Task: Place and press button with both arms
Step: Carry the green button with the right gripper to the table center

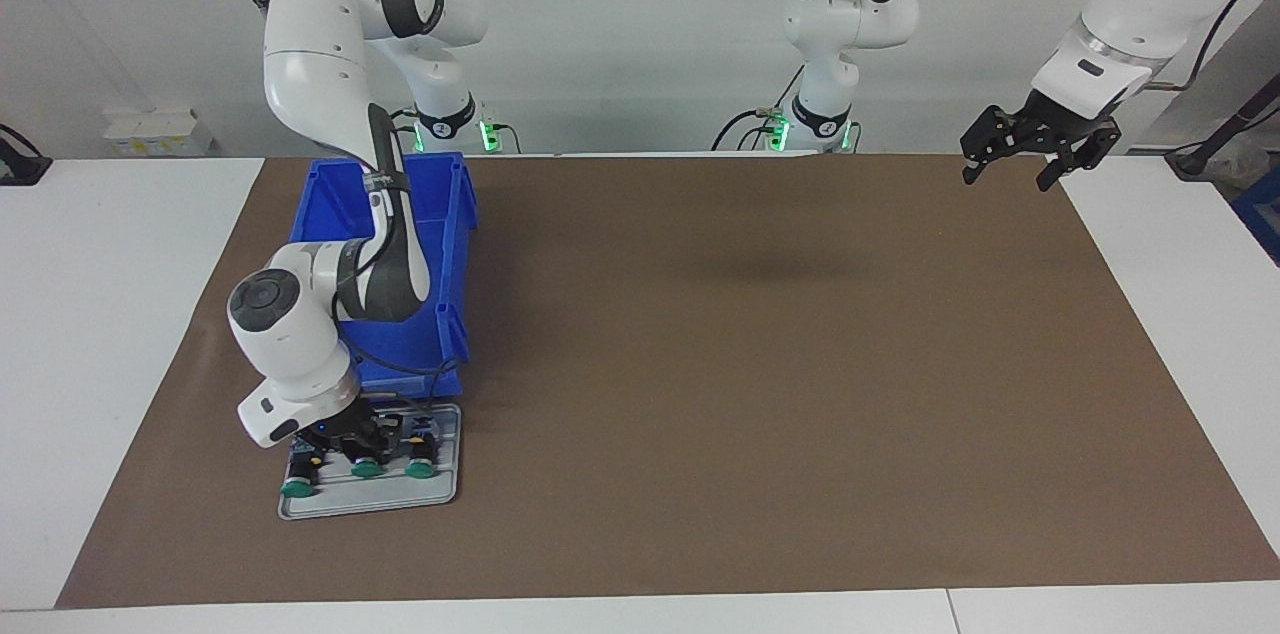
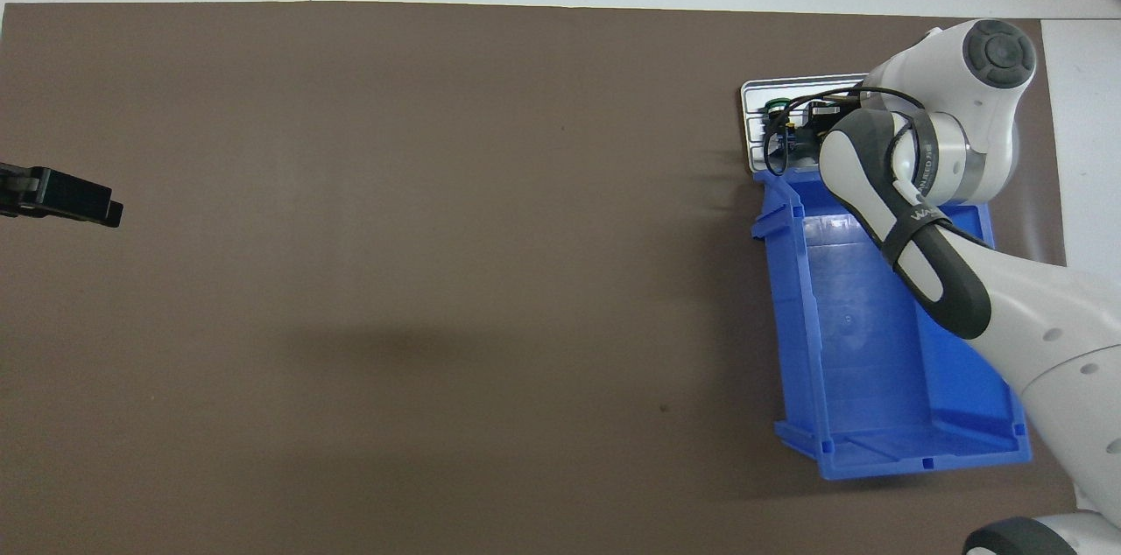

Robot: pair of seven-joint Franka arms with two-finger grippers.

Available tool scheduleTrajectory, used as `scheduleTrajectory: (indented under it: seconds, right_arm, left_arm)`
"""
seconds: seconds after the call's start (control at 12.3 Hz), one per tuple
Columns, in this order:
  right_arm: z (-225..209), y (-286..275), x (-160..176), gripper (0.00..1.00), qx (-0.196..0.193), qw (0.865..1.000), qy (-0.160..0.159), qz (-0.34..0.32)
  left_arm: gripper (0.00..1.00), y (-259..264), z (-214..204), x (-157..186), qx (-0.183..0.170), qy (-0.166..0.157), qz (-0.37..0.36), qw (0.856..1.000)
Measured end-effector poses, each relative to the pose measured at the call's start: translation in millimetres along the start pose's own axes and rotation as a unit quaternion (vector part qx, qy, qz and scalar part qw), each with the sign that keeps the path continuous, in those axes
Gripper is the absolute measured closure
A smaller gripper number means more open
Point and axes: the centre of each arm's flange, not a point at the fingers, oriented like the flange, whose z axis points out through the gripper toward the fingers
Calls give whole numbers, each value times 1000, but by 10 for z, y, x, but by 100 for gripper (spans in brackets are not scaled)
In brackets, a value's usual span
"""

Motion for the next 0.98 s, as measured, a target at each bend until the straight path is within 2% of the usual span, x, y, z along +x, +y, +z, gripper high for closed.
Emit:
scheduleTrajectory:
  seconds: [0.24,0.49,0.73,0.98]
  right_arm:
    - [-26,40,5,62,-1,1000,-8,3]
    - [-343,51,138,62,-1,1000,-18,4]
    - [-1151,17,333,62,1,1000,-10,2]
    - [-1836,-393,255,62,16,1000,-5,-4]
  left_arm:
    - [0,0,0,0,0,0,0,1000]
    - [0,0,0,0,0,0,0,1000]
    - [0,0,0,0,0,0,0,1000]
    - [0,0,0,0,0,0,0,1000]
